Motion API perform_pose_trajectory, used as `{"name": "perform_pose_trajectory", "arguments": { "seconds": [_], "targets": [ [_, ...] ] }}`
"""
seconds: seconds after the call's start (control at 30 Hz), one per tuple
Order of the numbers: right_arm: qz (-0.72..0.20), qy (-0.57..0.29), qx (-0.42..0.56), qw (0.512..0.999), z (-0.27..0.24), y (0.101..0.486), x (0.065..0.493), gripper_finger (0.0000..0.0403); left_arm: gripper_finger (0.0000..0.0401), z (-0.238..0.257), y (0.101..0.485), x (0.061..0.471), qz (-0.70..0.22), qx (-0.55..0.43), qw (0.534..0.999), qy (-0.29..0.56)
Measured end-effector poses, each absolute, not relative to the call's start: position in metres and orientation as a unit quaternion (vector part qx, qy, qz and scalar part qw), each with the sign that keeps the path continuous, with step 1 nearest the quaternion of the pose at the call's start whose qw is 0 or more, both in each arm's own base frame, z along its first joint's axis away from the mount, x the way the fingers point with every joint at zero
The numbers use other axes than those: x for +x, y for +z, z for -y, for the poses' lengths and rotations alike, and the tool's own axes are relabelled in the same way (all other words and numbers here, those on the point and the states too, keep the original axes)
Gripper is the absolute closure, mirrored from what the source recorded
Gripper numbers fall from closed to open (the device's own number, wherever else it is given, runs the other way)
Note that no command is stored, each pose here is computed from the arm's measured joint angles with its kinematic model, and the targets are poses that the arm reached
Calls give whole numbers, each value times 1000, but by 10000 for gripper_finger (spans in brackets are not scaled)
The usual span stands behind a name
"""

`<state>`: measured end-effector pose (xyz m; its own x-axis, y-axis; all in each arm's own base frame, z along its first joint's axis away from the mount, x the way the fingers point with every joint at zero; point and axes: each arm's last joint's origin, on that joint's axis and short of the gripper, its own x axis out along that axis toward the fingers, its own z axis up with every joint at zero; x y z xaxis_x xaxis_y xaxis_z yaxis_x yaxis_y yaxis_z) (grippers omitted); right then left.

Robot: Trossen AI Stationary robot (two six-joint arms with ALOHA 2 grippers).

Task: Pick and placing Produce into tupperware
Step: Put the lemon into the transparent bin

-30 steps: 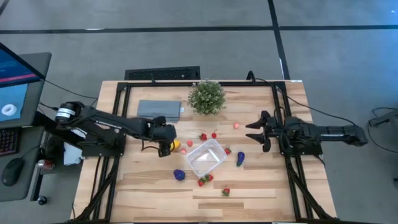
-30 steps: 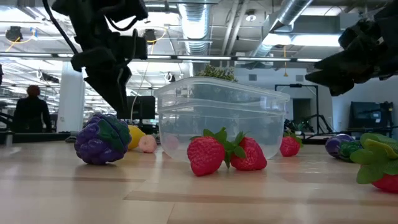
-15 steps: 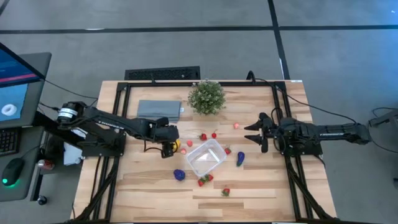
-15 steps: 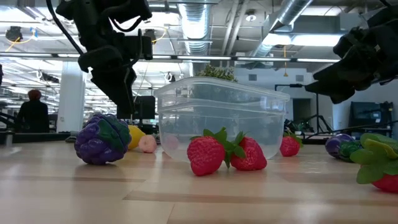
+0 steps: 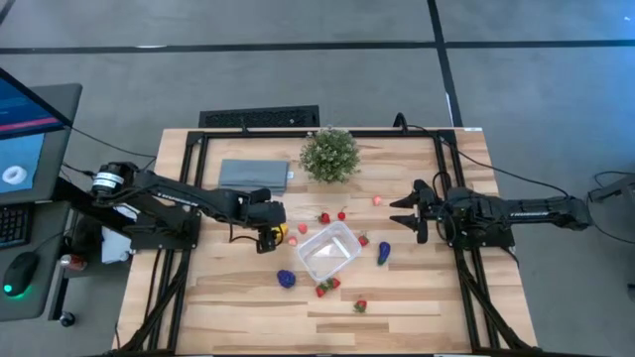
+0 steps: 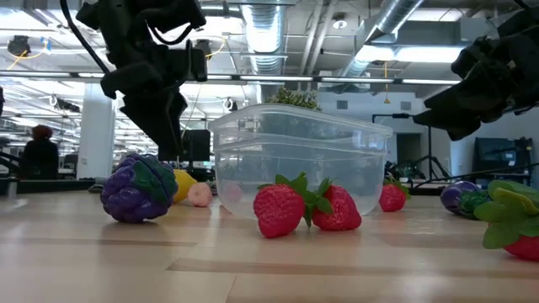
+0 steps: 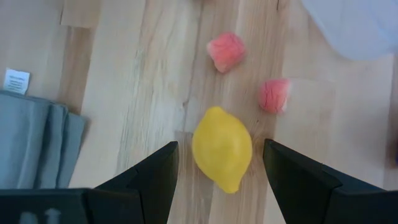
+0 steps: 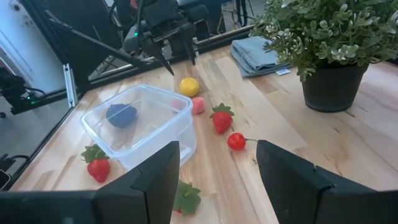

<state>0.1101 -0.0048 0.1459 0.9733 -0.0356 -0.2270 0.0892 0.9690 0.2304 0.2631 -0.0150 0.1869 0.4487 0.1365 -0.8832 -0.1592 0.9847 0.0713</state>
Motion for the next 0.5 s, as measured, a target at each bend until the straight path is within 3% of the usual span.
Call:
{"name": "perform_pose_trajectory", "arguments": {
  "seconds": [0.5],
  "targets": [
    [-114,-26,122,986,4,145,110,164,177,-2,153,277,-561,-8,823,87]
  ]
}}
